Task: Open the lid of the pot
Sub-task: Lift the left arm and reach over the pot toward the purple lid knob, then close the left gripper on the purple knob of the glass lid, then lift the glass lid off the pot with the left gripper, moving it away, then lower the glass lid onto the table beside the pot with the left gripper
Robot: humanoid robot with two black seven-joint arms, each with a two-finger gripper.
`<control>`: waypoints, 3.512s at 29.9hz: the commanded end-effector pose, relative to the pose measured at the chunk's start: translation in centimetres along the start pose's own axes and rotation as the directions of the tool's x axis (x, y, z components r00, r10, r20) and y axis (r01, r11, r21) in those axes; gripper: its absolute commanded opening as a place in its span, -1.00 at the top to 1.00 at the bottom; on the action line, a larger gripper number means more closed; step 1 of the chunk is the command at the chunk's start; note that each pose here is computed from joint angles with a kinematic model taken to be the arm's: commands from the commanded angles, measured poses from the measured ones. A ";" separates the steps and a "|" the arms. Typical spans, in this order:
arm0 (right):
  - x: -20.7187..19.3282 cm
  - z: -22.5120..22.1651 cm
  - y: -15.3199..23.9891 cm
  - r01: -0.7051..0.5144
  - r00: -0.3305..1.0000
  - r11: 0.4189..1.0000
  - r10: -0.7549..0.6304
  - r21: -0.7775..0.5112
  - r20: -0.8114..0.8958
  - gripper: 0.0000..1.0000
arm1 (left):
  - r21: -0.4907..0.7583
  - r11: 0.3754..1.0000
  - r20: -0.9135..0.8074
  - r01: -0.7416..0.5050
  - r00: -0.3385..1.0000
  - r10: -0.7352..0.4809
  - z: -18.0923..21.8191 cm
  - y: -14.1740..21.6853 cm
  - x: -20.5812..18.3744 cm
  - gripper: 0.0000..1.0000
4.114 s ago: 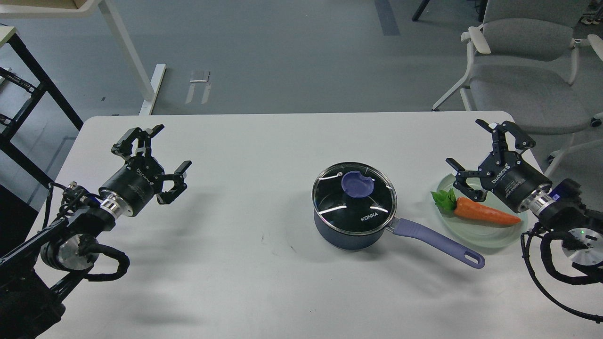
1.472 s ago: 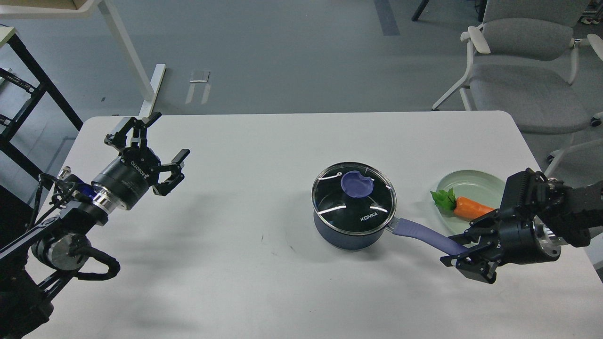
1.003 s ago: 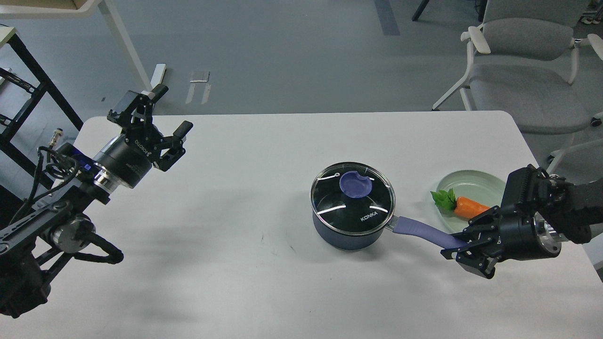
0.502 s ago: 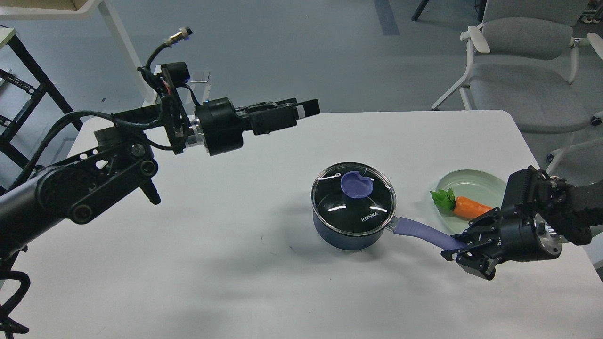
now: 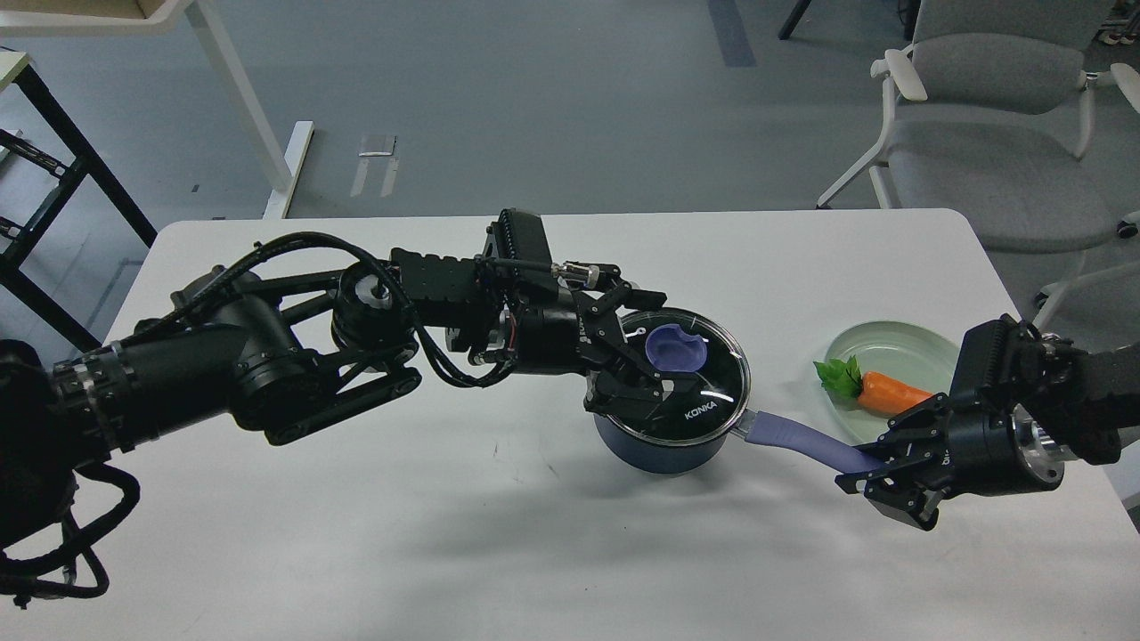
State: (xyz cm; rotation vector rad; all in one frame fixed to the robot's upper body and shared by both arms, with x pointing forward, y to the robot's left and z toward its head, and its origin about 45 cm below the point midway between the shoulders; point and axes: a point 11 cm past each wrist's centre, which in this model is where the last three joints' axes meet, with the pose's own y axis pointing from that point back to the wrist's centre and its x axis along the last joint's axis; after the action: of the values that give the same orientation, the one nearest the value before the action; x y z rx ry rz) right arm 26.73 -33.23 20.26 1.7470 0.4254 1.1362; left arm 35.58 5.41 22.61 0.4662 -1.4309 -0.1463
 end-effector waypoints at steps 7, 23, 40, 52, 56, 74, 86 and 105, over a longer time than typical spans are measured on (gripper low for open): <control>0.0 0.0 0.0 -0.001 1.000 1.000 0.001 0.001 0.001 0.33 | 0.021 1.000 0.020 0.015 1.000 -0.016 -0.5 -2.3 -0.9 -0.98; 0.0 0.0 0.0 -0.002 1.000 1.000 0.002 0.000 0.003 0.33 | 0.059 0.997 0.022 0.053 0.998 -0.054 -1.5 -3.2 -3.2 -0.98; 0.0 0.0 0.1 -0.003 1.000 1.000 0.003 -0.001 0.006 0.32 | 0.059 0.997 0.032 0.045 0.998 -0.047 -1.3 -3.8 -4.2 -0.44; -0.2 0.1 0.3 -0.002 1.000 1.000 0.002 -0.007 0.010 0.32 | 0.048 0.999 0.052 0.022 0.998 -0.024 -1.1 -3.9 -2.8 0.23; -0.2 0.1 0.3 -0.003 1.000 1.000 0.003 -0.007 0.011 0.32 | 0.016 1.000 0.084 -0.003 0.996 0.002 -0.5 -3.6 -1.1 0.23; -0.3 0.3 0.5 -0.003 1.000 1.000 0.003 -0.012 0.014 0.32 | 0.334 0.939 0.007 0.076 0.996 -0.083 -5.8 18.3 -9.0 0.22; -0.3 0.4 0.6 -0.003 1.000 1.000 0.004 -0.017 0.017 0.32 | 0.395 0.913 -0.086 0.107 0.993 -0.079 -2.5 22.5 -17.7 0.21; -0.4 0.4 0.6 -0.002 1.000 1.000 0.003 -0.017 0.019 0.32 | 0.462 0.873 -0.137 0.157 0.985 -0.105 -1.3 25.4 -22.9 0.13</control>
State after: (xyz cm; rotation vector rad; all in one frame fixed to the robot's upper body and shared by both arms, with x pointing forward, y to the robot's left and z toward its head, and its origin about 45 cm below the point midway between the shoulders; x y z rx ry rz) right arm 26.70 -33.99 20.59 1.7425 0.4012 1.1213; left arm 28.90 37.04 11.56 0.9591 -1.3252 0.1241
